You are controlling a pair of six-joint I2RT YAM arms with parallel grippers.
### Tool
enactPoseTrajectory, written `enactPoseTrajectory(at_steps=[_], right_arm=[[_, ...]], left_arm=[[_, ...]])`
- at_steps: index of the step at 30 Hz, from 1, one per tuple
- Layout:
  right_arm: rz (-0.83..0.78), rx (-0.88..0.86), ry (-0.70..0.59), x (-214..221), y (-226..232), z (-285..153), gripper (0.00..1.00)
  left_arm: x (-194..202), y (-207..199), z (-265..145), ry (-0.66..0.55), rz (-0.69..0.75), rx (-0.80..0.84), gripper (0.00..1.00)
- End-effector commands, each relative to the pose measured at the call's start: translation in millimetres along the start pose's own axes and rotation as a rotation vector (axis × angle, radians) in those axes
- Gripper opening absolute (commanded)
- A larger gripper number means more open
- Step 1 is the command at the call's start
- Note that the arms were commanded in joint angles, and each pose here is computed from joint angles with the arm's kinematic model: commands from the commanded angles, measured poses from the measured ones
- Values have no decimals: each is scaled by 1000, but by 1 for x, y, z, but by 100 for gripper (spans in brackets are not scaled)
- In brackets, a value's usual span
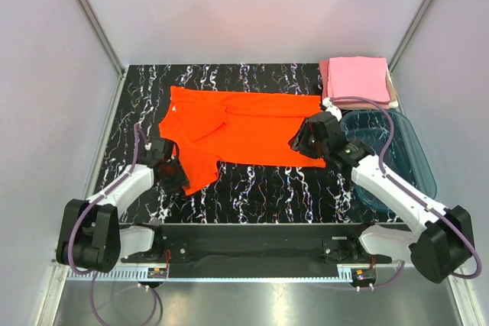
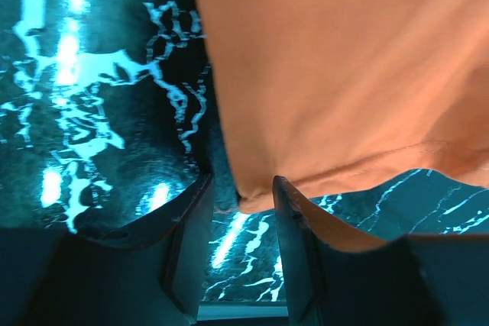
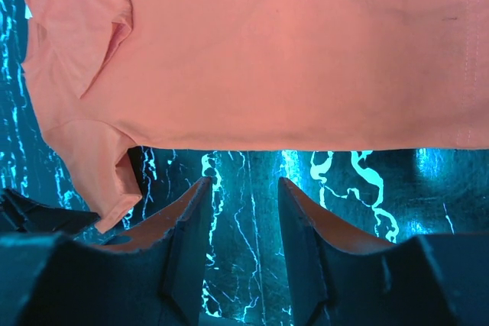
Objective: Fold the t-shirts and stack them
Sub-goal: Fold the tshirt
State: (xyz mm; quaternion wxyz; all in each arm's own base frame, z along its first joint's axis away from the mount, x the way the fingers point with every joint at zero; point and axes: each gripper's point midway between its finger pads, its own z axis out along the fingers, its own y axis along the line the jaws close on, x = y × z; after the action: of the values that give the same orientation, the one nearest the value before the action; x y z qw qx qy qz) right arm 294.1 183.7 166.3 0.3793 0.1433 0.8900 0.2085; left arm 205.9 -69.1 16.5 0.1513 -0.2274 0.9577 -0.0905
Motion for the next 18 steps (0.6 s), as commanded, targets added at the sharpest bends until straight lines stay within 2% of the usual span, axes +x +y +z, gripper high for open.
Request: enactPoseTrajectory(at_steps=[1,4,7,8,10,11,12,15,17,18], right_arm=[[36,-29,-84,-19,6,-11,47],[42,-32,-81,-18,6,-12,47],[63,-1,-74,-16,1,-11,47],[88,30,-78,-16,-4,-11,48],[155,159,-102,-16,-29,-12,52],[265,202,-119,-16,-36,-13,52],[305,273,-105,-10,-51,-15,52],[409,341,-124,-6,-70,-14,53],[454,372,-129,-2,-82,-12,59],[473,390,-131,-2,-87,-11,66]], left_arm=[[-3,0,8,-41,-13,-11,43],[-7,4,12,-58,21,-32,39],[-6,1,12,-46,30,-19,21],[-7,0,11,-52,32,-12,8],[-16,-13,1,-76,57,39,0],[-20,-15,-3,-86,65,42,0],[-31,-22,-12,-125,76,61,0],[-43,-33,-27,-165,113,97,0],[-47,-38,-31,-175,134,119,0],[-49,-44,-36,-185,144,145,0]])
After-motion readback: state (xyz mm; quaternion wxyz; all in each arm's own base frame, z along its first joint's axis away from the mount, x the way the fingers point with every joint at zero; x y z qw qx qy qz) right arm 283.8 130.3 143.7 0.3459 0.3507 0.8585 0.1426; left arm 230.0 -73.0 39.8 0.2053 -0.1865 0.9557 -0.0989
